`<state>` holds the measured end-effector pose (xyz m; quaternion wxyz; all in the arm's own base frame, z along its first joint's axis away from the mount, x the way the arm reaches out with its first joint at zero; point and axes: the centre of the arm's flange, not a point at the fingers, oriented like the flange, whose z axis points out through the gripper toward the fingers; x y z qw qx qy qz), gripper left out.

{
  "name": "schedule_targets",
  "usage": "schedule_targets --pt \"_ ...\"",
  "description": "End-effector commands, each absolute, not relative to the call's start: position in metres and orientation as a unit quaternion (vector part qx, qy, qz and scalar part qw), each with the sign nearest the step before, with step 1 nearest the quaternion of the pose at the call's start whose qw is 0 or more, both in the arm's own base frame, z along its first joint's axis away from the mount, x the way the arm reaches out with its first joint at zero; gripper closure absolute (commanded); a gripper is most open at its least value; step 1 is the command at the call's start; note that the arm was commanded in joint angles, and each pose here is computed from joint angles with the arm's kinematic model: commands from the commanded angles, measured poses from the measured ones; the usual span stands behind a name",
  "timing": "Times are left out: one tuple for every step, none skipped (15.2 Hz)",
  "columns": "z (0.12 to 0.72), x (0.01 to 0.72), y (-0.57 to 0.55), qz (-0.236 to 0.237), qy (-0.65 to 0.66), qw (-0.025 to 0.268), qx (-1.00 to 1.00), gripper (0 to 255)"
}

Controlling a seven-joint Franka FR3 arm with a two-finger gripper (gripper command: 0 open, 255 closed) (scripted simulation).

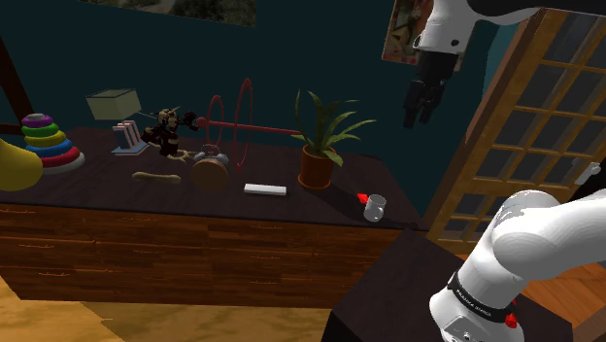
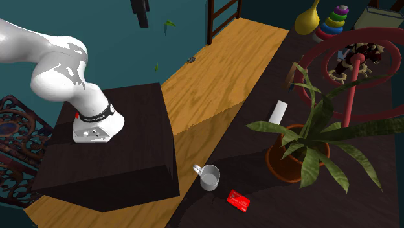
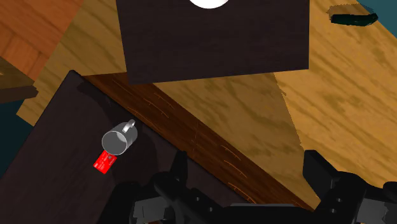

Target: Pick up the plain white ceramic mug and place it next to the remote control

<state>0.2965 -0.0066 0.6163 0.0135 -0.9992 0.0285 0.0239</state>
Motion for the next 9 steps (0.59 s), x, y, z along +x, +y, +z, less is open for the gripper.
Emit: schedule_targets --pt "0.616 0.297 -0.007 0.024 0.029 0.013 -0.999 0" --pt "0.606 0.299 -0.015 0.024 0.027 0.013 -0.999 0" --pt "0.596 0.301 -0.023 0.024 0.024 0.013 -0.999 0" --pt "0.586 0.304 -0.031 0.024 0.022 0.013 -0.999 0" --pt "0.576 0.306 -0.039 0.024 0.020 0.013 -0.999 0" --pt "0.566 0.308 -0.048 0.024 0.018 0.013 -0.999 0" --pt "0.556 0.311 -0.056 0.024 0.016 0.013 -0.999 0" --pt "0.546 0.313 -0.064 0.024 0.014 0.013 -1.000 0" --pt "0.536 0.316 -0.072 0.024 0.012 0.013 -1.000 0"
